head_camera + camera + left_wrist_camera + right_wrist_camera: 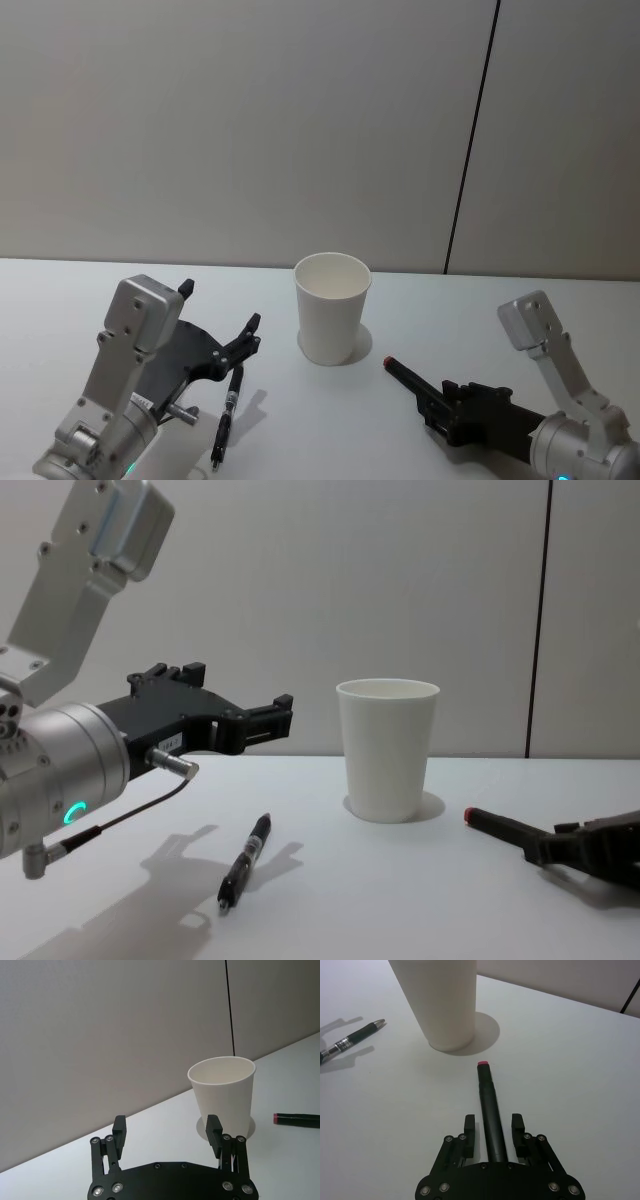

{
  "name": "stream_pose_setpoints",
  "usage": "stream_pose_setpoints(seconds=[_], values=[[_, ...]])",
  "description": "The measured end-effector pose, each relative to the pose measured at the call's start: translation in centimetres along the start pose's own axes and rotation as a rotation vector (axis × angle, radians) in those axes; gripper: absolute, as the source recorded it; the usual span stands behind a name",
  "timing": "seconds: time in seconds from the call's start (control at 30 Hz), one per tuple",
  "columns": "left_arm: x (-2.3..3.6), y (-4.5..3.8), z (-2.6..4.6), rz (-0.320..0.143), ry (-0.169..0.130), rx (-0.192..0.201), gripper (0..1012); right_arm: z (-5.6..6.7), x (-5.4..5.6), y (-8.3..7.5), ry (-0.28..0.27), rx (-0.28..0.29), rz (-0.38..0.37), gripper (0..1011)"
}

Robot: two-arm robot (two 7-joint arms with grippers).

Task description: Place the pen into the pen holder.

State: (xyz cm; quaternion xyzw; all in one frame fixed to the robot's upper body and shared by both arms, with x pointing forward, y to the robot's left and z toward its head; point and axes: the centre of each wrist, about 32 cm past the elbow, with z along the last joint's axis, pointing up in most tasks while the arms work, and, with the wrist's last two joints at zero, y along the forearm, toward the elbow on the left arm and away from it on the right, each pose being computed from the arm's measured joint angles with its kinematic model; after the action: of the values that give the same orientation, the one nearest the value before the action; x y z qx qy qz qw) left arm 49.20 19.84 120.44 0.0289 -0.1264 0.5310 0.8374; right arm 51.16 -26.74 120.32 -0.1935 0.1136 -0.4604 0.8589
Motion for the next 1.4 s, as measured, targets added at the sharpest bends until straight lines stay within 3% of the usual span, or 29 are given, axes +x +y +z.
stream_pose_setpoints(seconds=[1.4], values=[[0.0, 0.0, 0.0, 0.0, 0.0, 0.0, 1002, -0.04, 0.01, 0.12, 0.019, 0.0, 0.0, 197]])
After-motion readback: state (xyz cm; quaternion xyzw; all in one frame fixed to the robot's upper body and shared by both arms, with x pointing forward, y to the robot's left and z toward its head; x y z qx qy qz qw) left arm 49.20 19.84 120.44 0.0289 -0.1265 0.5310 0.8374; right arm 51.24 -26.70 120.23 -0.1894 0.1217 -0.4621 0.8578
